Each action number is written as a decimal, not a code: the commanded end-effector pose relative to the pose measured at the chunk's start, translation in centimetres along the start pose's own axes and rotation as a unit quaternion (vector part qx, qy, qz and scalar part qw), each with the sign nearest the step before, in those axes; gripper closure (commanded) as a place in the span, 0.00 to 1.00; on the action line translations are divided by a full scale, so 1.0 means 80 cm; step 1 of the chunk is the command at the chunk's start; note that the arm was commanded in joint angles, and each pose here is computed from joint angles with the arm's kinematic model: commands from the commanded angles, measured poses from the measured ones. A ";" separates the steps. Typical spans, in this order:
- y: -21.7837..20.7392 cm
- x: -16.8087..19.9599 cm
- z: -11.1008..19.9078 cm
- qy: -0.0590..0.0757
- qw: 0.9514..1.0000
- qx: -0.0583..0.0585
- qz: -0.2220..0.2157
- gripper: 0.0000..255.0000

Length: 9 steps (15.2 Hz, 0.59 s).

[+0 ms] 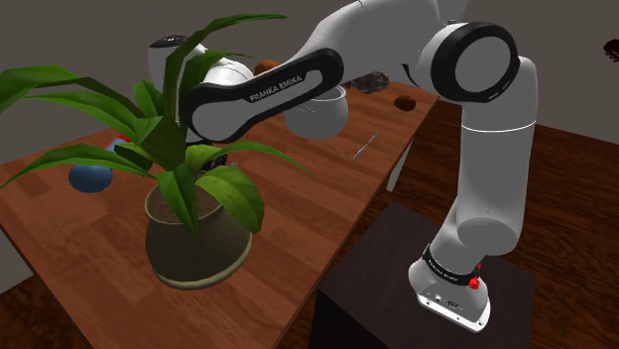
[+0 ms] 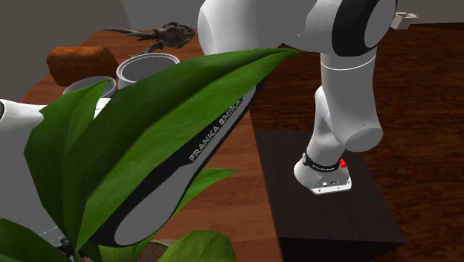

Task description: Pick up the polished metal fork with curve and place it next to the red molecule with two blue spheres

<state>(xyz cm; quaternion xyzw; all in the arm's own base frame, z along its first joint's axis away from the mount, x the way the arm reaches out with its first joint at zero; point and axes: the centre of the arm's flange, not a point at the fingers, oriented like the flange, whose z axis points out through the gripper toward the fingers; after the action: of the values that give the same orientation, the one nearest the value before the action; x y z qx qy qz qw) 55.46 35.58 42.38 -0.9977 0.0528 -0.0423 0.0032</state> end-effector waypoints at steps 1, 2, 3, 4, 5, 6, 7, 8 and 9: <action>-0.001 -0.003 0.017 -0.002 1.000 0.000 -0.001 1.00; -0.001 -0.004 0.023 -0.002 1.000 0.000 -0.001 1.00; -0.001 -0.004 0.030 -0.002 1.000 0.000 -0.001 1.00; -0.001 -0.005 0.036 -0.002 1.000 0.000 -0.001 1.00; -0.001 -0.005 0.043 -0.002 1.000 0.000 -0.001 1.00; -0.001 -0.006 0.047 -0.002 1.000 0.000 -0.001 1.00; -0.001 -0.006 0.047 -0.002 1.000 0.000 -0.001 1.00; -0.001 -0.006 0.047 -0.002 1.000 0.000 -0.001 1.00; -0.001 -0.006 0.047 -0.002 1.000 0.000 -0.001 1.00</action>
<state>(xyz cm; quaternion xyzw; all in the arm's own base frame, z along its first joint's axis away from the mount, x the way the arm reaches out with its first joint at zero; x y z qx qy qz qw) 55.45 35.75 39.28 -0.9976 0.0524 -0.0455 0.0054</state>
